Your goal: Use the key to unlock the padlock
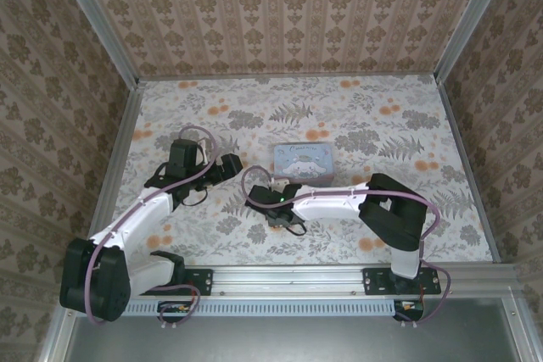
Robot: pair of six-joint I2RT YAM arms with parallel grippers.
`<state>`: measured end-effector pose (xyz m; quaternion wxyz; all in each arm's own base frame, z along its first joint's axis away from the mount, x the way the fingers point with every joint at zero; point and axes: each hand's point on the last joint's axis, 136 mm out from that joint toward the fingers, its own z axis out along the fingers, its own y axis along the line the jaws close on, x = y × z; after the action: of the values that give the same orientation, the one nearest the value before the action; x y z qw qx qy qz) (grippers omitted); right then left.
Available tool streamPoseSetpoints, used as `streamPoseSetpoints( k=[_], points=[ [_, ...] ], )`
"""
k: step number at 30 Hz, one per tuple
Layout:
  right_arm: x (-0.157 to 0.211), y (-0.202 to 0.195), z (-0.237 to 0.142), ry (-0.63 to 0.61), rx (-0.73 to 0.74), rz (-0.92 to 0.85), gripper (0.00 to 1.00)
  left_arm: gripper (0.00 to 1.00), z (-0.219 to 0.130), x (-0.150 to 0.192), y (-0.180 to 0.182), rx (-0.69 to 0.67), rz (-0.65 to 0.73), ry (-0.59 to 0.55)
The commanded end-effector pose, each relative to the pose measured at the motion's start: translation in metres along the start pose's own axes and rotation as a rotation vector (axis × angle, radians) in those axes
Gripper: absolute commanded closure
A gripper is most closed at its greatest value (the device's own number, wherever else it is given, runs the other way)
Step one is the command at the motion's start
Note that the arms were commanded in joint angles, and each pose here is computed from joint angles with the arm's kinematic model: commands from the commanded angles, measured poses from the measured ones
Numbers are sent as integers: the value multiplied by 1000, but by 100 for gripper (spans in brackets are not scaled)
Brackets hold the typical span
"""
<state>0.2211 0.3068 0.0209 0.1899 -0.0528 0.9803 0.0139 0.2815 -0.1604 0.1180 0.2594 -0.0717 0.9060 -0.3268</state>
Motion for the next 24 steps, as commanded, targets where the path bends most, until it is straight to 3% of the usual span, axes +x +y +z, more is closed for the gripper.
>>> streamPoseSetpoints(
  k=[1,8,15,24],
  points=[
    [-13,5,-1,-28,3,-34,63,0,2,3,2,13,-22,7],
    [-23,13,-4,-26,14,-93,61,0,3,5,3,13,-27,10],
    [-21,5,-22,-37,-13,19,54,0,3,4,3,14,-26,10],
    [-2,-17,-17,1,22,93,45,0,5,6,4,10,-25,16]
  ],
)
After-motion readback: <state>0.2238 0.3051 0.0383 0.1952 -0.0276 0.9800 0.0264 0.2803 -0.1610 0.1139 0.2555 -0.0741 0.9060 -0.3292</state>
